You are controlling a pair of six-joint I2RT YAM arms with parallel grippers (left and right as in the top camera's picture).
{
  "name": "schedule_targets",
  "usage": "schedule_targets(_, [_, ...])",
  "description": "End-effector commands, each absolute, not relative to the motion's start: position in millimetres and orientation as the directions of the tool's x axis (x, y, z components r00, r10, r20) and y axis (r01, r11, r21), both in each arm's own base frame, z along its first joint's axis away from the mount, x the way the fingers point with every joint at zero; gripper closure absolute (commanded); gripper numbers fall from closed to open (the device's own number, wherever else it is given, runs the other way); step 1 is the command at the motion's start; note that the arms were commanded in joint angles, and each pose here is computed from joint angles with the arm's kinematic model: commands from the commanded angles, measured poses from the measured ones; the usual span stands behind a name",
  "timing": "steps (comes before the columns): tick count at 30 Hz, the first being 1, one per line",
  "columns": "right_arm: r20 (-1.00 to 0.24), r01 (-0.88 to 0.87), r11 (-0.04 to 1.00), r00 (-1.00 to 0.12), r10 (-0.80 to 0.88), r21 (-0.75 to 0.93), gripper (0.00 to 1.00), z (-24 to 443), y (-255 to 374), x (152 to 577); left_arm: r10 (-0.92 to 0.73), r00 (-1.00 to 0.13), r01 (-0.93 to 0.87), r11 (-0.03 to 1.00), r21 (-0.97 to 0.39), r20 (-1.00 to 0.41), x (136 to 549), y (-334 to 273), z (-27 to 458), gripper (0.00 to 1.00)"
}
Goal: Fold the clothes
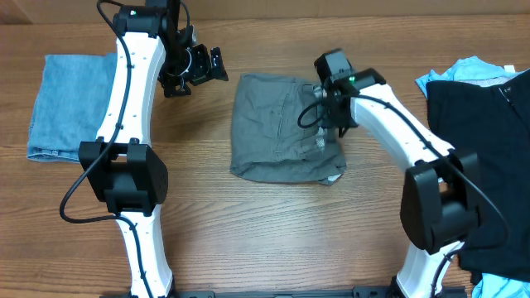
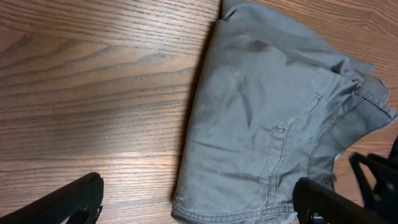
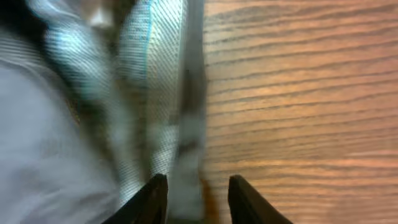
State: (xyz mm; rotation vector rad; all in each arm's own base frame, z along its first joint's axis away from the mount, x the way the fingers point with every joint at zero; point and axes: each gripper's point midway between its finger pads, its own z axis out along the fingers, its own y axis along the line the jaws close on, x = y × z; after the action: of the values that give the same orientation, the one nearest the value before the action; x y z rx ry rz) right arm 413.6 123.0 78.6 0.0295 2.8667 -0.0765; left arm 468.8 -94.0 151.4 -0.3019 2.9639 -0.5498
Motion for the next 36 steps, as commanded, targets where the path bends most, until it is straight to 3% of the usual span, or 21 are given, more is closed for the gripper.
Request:
schedule_targets(1, [-0.403, -0.092, 0.956, -0.915, 0.030, 0.280, 0.72, 188, 178, 419, -0.210, -0.972, -0.158, 0.917, -0.367, -0.107, 473, -96, 162, 0.00])
schedule_targets(6, [-0.304, -0.265, 0.827, -0.945, -0.121, 0.495, 0.73, 186, 221, 381, -0.211, -0.972, -0.158, 0.917, -0.367, -0.107, 473, -96, 162, 0.00])
schedule_targets(14, [-0.198, -0.259, 0.846, -0.963, -0.186, 0.466, 0.75, 72, 207, 355, -0.211, -0.972, -0.158, 0.917, -0.367, -0.107, 473, -96, 162, 0.00])
schedule_targets(17, [-0.095, -0.201, 0.844, -0.979, -0.178, 0.498, 0.85, 47, 198, 327, -0.210, -0.972, -0.158, 0.917, -0.367, -0.107, 473, -96, 162, 0.00])
schedule_targets(20, [-0.013, -0.153, 0.874, -0.986, -0.166, 0.462, 0.87, 35, 183, 309, -0.211, -0.972, -0.158, 0.917, -0.367, -0.107, 473, -96, 162, 0.00])
schedule_targets(22, [-0.013, -0.150, 0.908, -0.987, -0.157, 0.391, 0.87, 23, 169, 309, -0.210, -0.972, -0.158, 0.917, -0.367, -0.107, 473, -96, 162, 0.00])
schedule_targets(24, [-0.041, -0.145, 0.931, -0.989, -0.140, 0.335, 0.77, 7, 159, 313, -0.211, -0.972, -0.158, 0.917, -0.367, -0.107, 473, -96, 162, 0.00])
schedule_targets(28, [-0.087, -0.086, 0.954, -0.994, -0.063, 0.286, 0.76, -20, 149, 319, -0.211, -0.972, -0.158, 0.917, -0.367, -0.107, 473, -96, 162, 0.00])
schedule_targets(29, [-0.094, -0.069, 0.962, -0.995, -0.045, 0.265, 0.76, -26, 145, 320, -0.211, -0.972, -0.158, 0.917, -0.367, -0.107, 473, -96, 162, 0.00])
schedule_targets(31, [-0.091, -0.052, 0.972, -0.995, -0.032, 0.227, 0.87, -32, 138, 318, -0.210, -0.972, -0.157, 0.917, -0.367, -0.108, 473, -96, 162, 0.00])
schedule_targets(36, [-0.117, -0.063, 0.970, -0.992, -0.036, 0.237, 0.90, 12, 142, 329, -0.211, -0.972, -0.158, 0.917, -0.367, -0.107, 473, -96, 162, 0.00])
